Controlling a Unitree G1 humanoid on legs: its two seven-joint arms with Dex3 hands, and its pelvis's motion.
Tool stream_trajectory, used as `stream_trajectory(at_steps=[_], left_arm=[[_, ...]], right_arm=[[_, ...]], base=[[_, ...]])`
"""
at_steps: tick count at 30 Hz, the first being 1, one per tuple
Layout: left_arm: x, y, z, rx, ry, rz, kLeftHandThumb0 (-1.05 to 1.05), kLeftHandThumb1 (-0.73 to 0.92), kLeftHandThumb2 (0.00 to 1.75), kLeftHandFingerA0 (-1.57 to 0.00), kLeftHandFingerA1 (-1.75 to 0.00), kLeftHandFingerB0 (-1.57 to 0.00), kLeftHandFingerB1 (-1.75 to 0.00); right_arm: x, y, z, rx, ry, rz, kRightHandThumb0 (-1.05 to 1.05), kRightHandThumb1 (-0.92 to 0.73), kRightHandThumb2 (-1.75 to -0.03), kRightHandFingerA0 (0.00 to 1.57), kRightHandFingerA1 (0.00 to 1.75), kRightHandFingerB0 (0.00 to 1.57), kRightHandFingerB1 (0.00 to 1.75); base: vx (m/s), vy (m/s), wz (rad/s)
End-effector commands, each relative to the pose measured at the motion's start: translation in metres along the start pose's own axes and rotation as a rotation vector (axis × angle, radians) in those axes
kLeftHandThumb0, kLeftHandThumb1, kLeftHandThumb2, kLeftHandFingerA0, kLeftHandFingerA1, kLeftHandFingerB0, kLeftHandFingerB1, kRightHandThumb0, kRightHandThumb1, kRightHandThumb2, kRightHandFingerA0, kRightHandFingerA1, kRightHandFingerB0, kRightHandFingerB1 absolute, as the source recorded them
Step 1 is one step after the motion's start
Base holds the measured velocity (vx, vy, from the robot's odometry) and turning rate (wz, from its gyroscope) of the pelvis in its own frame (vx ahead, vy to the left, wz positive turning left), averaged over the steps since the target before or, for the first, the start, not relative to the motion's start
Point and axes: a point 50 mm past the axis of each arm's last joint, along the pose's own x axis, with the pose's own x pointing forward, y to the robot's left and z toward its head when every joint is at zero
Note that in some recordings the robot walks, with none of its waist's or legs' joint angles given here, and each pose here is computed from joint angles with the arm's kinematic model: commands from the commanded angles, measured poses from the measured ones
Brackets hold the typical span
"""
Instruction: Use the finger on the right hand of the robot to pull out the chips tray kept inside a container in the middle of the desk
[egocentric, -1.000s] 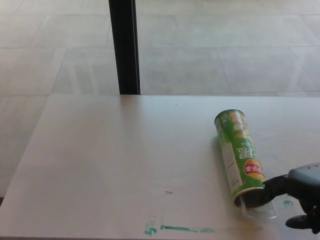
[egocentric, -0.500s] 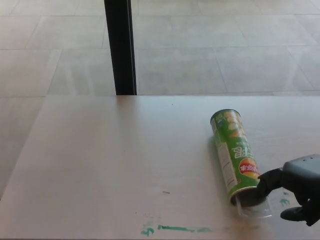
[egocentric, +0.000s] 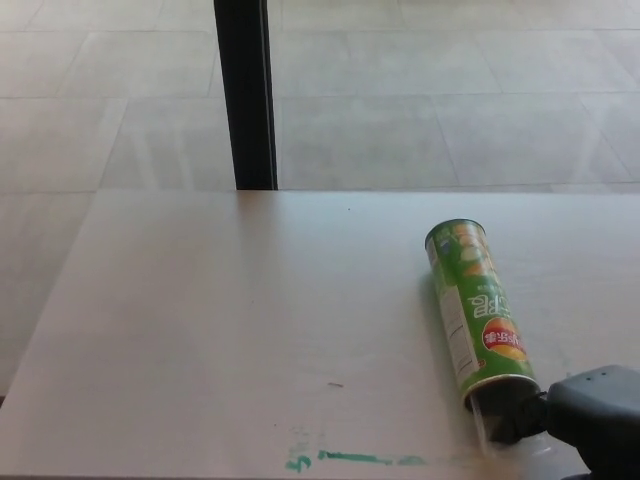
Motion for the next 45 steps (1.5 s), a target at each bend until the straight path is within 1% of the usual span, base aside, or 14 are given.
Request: stream_trajectory(at_steps=[1, 2, 13, 14, 16, 24, 26, 27, 29, 30, 31, 33, 34, 45], left_arm=[[-0.001, 0.004, 0.004, 0.003, -0.02, -0.002, -0.75, 0.64, 1.01, -0.28, -0.58, -0.21, -0.47], [0.0, 0.004, 0.004, 0.004, -0.019, 0.004, -0.76, 0.82, 0.65, -0.34, -0.52, -0.29, -0.34], [-0.002, 0.005, 0.003, 0.021, -0.014, -0.002, -0.75, 0.82, 0.65, -0.32, -0.51, -0.28, -0.34], [-0.002, 0.005, 0.003, 0.021, -0.013, -0.003, -0.74, 0.65, 1.02, -0.28, -0.58, -0.21, -0.47], [-0.002, 0.006, 0.002, 0.017, -0.009, 0.002, -0.74, 0.83, 0.65, -0.33, -0.51, -0.29, -0.34], [-0.004, 0.007, 0.002, 0.017, 0.005, 0.013, -0.74, 0.83, 0.65, -0.32, -0.52, -0.28, -0.34], [-0.005, 0.006, 0.002, 0.016, 0.001, 0.007, -0.75, 0.64, 1.01, -0.29, -0.59, -0.21, -0.47], [-0.005, 0.006, 0.002, 0.014, 0.003, 0.007, -0.76, 0.81, 0.65, -0.33, -0.54, -0.28, -0.36], [-0.006, 0.006, 0.002, 0.024, 0.006, 0.008, -0.75, 0.65, 1.02, -0.29, -0.58, -0.21, -0.47], [-0.006, 0.006, 0.002, 0.023, 0.006, 0.008, -0.75, 0.83, 0.65, -0.33, -0.52, -0.28, -0.35], [-0.006, 0.007, 0.002, 0.02, 0.005, 0.008, -0.75, 0.65, 1.02, -0.29, -0.58, -0.21, -0.47], [-0.006, 0.007, 0.002, 0.017, 0.005, 0.008, -0.75, 0.65, 1.02, -0.29, -0.58, -0.21, -0.47], [-0.007, 0.007, 0.001, 0.013, 0.011, 0.016, -0.74, 0.83, 0.65, -0.33, -0.51, -0.28, -0.34], [-0.007, 0.009, -0.002, -0.002, 0.007, 0.02, -0.76, 0.81, 0.64, -0.36, -0.53, -0.3, -0.34]], right_arm=[[-0.001, 0.011, -0.006, -0.061, 0.06, 0.057, -0.26, -0.58, -0.6, 0.71, 1.41, 0.54, 0.42], [-0.001, 0.012, -0.006, -0.062, 0.066, 0.061, -0.27, -0.58, -0.59, 0.72, 1.4, 0.53, 0.42], [-0.007, 0.019, 0.004, -0.052, 0.015, 0.064, -0.28, -0.58, -0.58, 0.77, 1.41, 0.58, 0.43], [-0.008, 0.019, 0.006, -0.044, 0.007, 0.07, -0.27, -0.58, -0.59, 0.76, 1.38, 0.56, 0.43], [-0.01, 0.02, 0.011, -0.042, -0.009, 0.081, -0.29, -0.56, -0.58, 0.77, 1.3, 0.56, 0.43], [-0.021, 0.022, 0.026, -0.025, -0.06, 0.091, -0.28, -0.57, -0.57, 0.8, 1.39, 0.57, 0.43], [-0.024, 0.024, 0.029, -0.032, -0.06, 0.113, -0.27, -0.58, -0.58, 0.77, 1.41, 0.56, 0.42], [-0.025, 0.025, 0.029, -0.035, -0.065, 0.114, -0.26, -0.57, -0.6, 0.77, 1.48, 0.57, 0.44], [-0.028, 0.03, 0.03, -0.039, -0.071, 0.111, -0.26, -0.57, -0.6, 0.77, 1.49, 0.58, 0.43], [-0.029, 0.031, 0.03, -0.033, -0.072, 0.112, -0.25, -0.56, -0.6, 0.78, 1.48, 0.59, 0.44], [-0.031, 0.033, 0.031, -0.024, -0.075, 0.114, -0.25, -0.56, -0.6, 0.78, 1.48, 0.59, 0.44], [-0.032, 0.035, 0.031, -0.024, -0.076, 0.114, -0.25, -0.56, -0.6, 0.78, 1.48, 0.59, 0.44], [-0.034, 0.036, 0.03, -0.018, -0.071, 0.136, -0.25, -0.58, -0.6, 0.77, 1.49, 0.59, 0.44], [-0.04, 0.041, 0.026, -0.017, -0.04, 0.18, -0.24, -0.59, -0.6, 0.75, 1.51, 0.57, 0.42]], base=[[0.0, 0.0, 0.0], [0.0, 0.0, 0.0], [0.0, 0.0, 0.0], [0.0, 0.0, 0.0], [0.0, 0.0, 0.0], [0.0, 0.0, 0.0], [0.0, 0.0, 0.0], [0.0, 0.0, 0.0], [0.0, 0.0, 0.0], [0.0, 0.0, 0.0], [0.0, 0.0, 0.0], [0.0, 0.0, 0.0], [0.0, 0.0, 0.0], [0.0, 0.0, 0.0]])
